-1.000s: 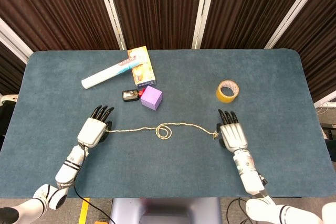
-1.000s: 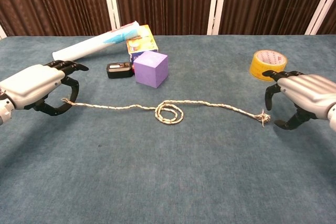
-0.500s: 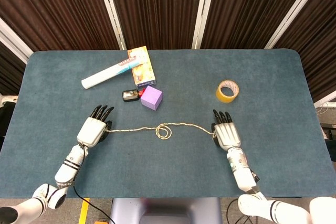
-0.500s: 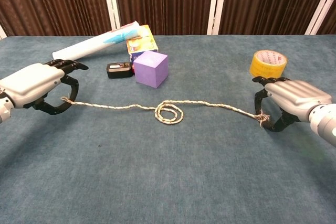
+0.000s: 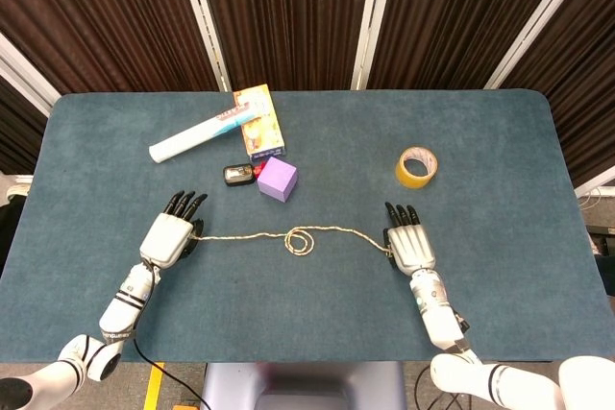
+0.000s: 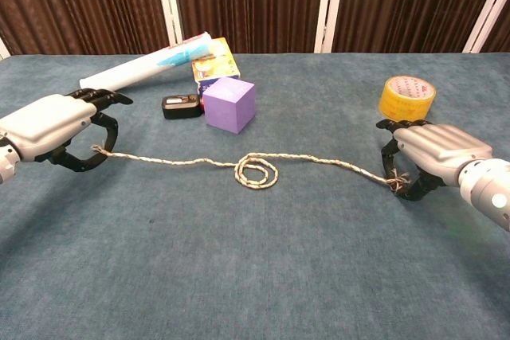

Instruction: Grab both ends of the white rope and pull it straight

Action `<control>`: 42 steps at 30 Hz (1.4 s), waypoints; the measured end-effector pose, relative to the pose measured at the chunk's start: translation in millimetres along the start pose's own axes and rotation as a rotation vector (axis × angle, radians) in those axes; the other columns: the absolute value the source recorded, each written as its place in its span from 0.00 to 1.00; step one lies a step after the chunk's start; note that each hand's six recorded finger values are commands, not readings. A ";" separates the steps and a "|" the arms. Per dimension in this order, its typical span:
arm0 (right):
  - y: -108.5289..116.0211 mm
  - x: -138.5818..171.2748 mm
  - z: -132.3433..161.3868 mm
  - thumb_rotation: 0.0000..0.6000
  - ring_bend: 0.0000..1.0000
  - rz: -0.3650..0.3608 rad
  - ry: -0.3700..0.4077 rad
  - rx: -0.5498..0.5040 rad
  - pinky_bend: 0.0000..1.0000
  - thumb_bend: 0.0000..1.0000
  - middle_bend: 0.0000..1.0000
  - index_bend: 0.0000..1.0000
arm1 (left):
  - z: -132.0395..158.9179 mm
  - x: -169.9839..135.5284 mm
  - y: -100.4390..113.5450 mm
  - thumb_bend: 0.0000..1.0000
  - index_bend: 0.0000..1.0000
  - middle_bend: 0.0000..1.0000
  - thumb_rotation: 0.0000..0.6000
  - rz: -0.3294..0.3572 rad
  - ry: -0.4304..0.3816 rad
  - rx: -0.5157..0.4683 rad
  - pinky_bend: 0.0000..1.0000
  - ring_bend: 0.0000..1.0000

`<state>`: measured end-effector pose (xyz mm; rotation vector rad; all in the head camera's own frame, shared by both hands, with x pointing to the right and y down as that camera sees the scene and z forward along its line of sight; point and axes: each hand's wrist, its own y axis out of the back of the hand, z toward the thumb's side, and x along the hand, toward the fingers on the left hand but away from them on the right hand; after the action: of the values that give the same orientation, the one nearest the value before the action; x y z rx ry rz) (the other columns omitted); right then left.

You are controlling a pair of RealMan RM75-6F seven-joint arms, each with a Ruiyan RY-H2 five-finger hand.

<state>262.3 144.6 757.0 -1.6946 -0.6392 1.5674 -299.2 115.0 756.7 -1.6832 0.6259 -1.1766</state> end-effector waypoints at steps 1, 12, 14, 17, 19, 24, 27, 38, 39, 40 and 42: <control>-0.4 -0.3 -0.2 1.00 0.00 0.002 -0.002 0.001 0.00 0.55 0.14 0.74 | -0.3 0.0 0.0 0.44 0.63 0.08 1.00 0.000 0.001 0.000 0.08 0.00; 4.0 -0.9 -11.0 1.00 0.00 -0.008 -0.025 -0.006 0.00 0.59 0.18 0.79 | -5.3 -2.5 3.6 0.44 0.64 0.08 1.00 0.011 0.008 0.006 0.08 0.00; 7.3 0.3 -15.9 1.00 0.00 -0.015 -0.031 -0.009 0.00 0.59 0.18 0.80 | -6.7 -3.3 4.7 0.44 0.64 0.08 1.00 0.014 0.011 0.009 0.08 0.00; 15.2 3.7 -26.0 1.00 0.00 -0.032 -0.042 -0.013 0.00 0.59 0.18 0.80 | -8.0 -4.7 6.0 0.44 0.64 0.08 1.00 0.016 0.014 0.013 0.08 0.00; 21.3 7.2 -34.1 1.00 0.00 -0.044 -0.051 -0.013 0.00 0.59 0.18 0.80 | -8.4 -5.8 7.1 0.44 0.64 0.08 1.00 0.018 0.013 0.018 0.08 0.00; 34.6 17.7 -55.0 1.00 0.00 -0.066 -0.072 -0.004 0.00 0.59 0.18 0.80 | -13.3 -10.8 10.3 0.44 0.64 0.08 1.00 0.027 0.017 0.035 0.07 0.00; 40.5 23.8 -67.4 1.00 0.00 -0.076 -0.088 0.002 0.00 0.59 0.18 0.80 | -21.7 -17.1 11.0 0.44 0.64 0.08 1.00 0.023 0.030 0.052 0.07 0.00; 46.7 40.5 -116.7 1.00 0.00 -0.076 -0.171 0.033 0.00 0.59 0.18 0.80 | -52.6 -42.4 9.2 0.44 0.64 0.08 1.00 -0.001 0.088 0.081 0.07 0.00; 46.6 42.1 -121.8 1.00 0.00 -0.075 -0.180 0.033 0.00 0.59 0.18 0.80 | -54.4 -44.2 9.3 0.44 0.64 0.08 1.00 -0.001 0.090 0.084 0.07 0.00; 46.4 43.5 -125.8 1.00 0.00 -0.074 -0.187 0.034 0.00 0.59 0.18 0.80 | -55.5 -45.3 9.4 0.44 0.64 0.08 1.00 -0.001 0.092 0.085 0.07 0.00; 45.1 46.7 -134.5 1.00 0.00 -0.070 -0.203 0.039 0.00 0.59 0.18 0.80 | -58.8 -48.3 9.6 0.44 0.64 0.08 1.00 -0.002 0.097 0.090 0.07 0.00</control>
<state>395.6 129.3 691.6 -1.4808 -0.7570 1.7037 -371.1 126.1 732.5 -1.5589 0.6222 -1.2755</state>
